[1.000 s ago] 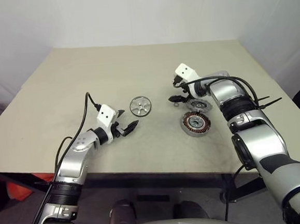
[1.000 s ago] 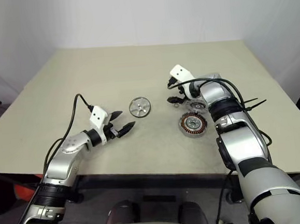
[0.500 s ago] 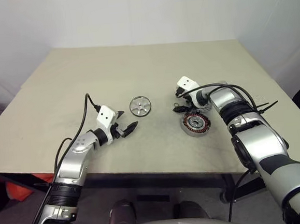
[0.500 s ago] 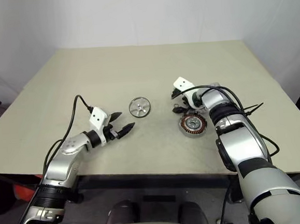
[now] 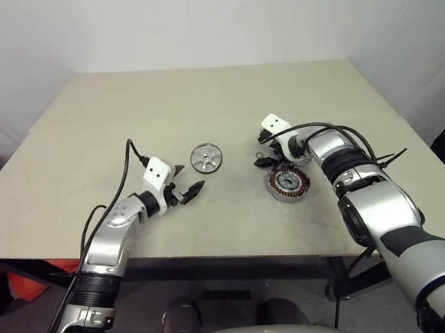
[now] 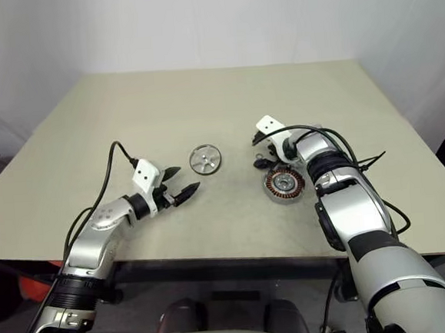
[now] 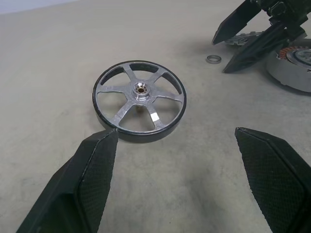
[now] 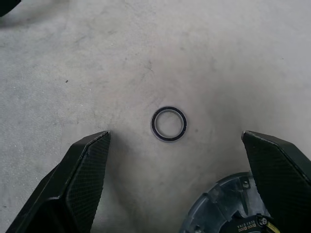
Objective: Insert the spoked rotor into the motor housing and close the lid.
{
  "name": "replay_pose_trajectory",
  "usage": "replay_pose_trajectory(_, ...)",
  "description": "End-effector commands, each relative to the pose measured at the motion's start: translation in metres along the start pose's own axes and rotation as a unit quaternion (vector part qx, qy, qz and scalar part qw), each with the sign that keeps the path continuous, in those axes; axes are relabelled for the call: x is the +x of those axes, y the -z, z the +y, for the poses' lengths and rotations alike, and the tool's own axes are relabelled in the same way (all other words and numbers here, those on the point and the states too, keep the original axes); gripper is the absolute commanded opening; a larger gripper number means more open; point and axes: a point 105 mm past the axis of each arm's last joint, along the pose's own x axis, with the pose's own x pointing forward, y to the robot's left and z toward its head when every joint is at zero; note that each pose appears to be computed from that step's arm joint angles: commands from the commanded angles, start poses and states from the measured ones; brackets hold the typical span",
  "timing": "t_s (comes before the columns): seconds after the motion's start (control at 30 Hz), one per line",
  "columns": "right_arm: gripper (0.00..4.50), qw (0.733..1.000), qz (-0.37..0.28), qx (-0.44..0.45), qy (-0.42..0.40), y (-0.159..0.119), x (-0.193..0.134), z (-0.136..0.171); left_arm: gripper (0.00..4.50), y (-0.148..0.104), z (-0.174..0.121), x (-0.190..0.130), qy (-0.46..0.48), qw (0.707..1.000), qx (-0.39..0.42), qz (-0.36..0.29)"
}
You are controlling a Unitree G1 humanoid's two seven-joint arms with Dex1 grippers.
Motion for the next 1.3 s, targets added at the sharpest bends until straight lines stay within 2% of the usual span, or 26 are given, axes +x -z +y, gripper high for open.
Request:
replay_pose_trajectory(0.03, 4.45, 0.999, -0.035, 0.006, -0.017, -0.022, -0.001, 0.006, 4.04, -0.014, 0.002, -0.003, -0.006, 1.000, 0.021, -0.019)
replay_pose_trajectory(0.23, 4.45, 0.999, -0.033, 0.012, -0.016, -0.023, 0.001, 0.006, 4.04, -0.013, 0.000, -0.003, -0.005, 1.000, 0.022, -0.017)
replay_pose_trajectory(0.33, 3.91, 0.999, -0.027, 0.018, -0.010, -0.019, 0.002, 0.005, 4.04, -0.014, 0.001, -0.003, -0.006, 1.000, 0.023, -0.018)
replay_pose_trajectory(0.6, 1.27, 1.000, -0.018, 0.018, -0.002, -0.013, 0.002, 0.003, 4.04, -0.015, 0.000, -0.003, -0.005, 1.000, 0.024, -0.018)
replay_pose_trajectory(0.83, 1.27, 0.999, -0.017, 0.027, -0.003, -0.012, 0.002, 0.002, 4.04, -0.015, -0.001, -0.004, -0.004, 1.000, 0.024, -0.018)
replay_pose_trajectory(0.97, 0.55, 0.999, -0.031, 0.013, -0.017, -0.020, -0.001, 0.004, 4.04, -0.015, 0.000, -0.003, -0.005, 1.000, 0.024, -0.018)
replay_pose_trajectory(1.07, 0.55, 0.998, -0.050, 0.007, -0.022, -0.031, -0.006, 0.004, 4.04, -0.016, 0.000, -0.003, -0.005, 1.000, 0.023, -0.018)
replay_pose_trajectory(1.2, 0.55, 0.991, -0.112, -0.050, -0.043, -0.059, -0.031, 0.008, 4.04, -0.015, 0.000, -0.002, -0.003, 1.000, 0.023, -0.017)
replay_pose_trajectory(1.3, 0.55, 0.986, -0.129, -0.106, -0.024, -0.060, -0.057, 0.009, 4.04, -0.014, -0.001, -0.001, 0.000, 1.000, 0.022, -0.016)
